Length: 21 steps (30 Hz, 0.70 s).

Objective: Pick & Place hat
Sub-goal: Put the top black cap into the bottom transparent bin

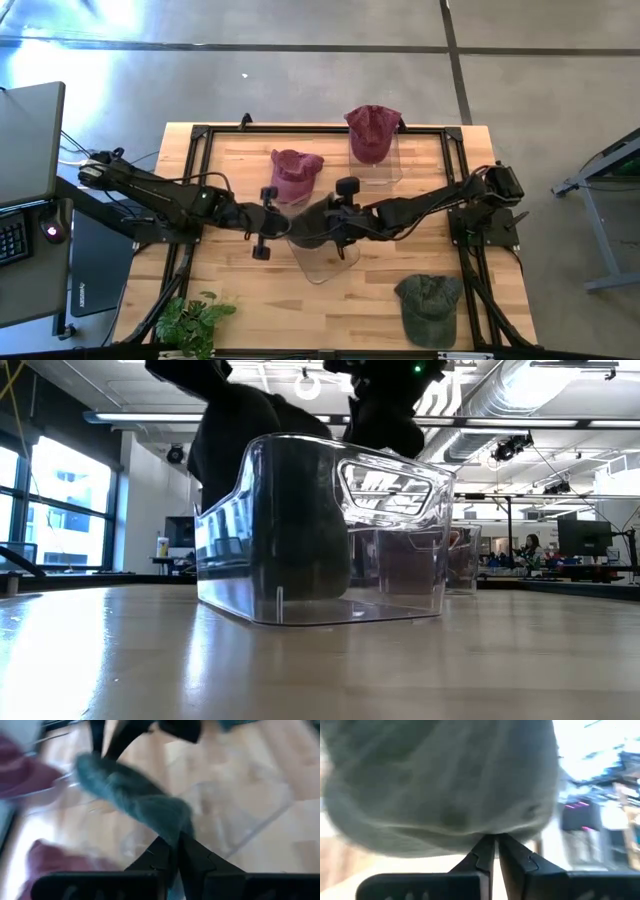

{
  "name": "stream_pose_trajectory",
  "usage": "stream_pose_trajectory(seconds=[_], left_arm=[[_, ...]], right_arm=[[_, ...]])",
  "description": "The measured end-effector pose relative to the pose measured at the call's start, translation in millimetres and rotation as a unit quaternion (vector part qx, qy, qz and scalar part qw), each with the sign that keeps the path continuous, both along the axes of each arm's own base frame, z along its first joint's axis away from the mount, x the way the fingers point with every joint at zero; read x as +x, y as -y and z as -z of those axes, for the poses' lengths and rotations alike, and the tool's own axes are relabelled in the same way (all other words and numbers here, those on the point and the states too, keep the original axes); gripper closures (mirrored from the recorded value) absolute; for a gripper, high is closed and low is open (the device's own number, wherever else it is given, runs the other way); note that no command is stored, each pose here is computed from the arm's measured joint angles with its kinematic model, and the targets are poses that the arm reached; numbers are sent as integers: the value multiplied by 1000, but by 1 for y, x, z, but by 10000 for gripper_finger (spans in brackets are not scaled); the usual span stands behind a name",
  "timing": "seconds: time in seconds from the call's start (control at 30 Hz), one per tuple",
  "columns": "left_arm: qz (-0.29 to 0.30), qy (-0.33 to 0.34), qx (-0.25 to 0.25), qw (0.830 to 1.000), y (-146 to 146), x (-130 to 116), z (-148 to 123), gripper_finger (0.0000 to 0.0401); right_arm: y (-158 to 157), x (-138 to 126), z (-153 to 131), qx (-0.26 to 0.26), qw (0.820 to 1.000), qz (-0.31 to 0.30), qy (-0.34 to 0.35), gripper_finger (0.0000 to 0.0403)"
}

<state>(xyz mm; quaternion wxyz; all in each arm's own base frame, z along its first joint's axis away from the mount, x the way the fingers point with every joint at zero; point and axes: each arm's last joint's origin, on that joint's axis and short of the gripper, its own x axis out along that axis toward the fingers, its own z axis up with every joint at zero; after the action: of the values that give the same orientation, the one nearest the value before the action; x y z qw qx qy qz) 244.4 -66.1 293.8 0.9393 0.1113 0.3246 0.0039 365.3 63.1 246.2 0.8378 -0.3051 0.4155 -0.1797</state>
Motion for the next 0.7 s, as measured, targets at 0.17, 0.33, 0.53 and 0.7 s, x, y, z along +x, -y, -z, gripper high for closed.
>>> stream_pose_trajectory(seconds=[0.17, 0.33, 0.53, 0.7], left_arm=[[-67, -39, 9, 997, -12, -4, 7, 332], [-111, -82, -21, 990, -25, -9, 13, 290], [-120, -113, -37, 986, -26, -17, 15, 273], [-183, -130, -57, 973, -31, -37, 11, 272]], right_arm=[[-17, -5, -3, -49, 998, 38, 33, 356], [-38, -11, -3, -13, 998, 31, 61, 332], [-43, -8, 2, 127, 990, -12, 51, 337], [-15, 2, 4, 164, 983, 44, 74, 362]])
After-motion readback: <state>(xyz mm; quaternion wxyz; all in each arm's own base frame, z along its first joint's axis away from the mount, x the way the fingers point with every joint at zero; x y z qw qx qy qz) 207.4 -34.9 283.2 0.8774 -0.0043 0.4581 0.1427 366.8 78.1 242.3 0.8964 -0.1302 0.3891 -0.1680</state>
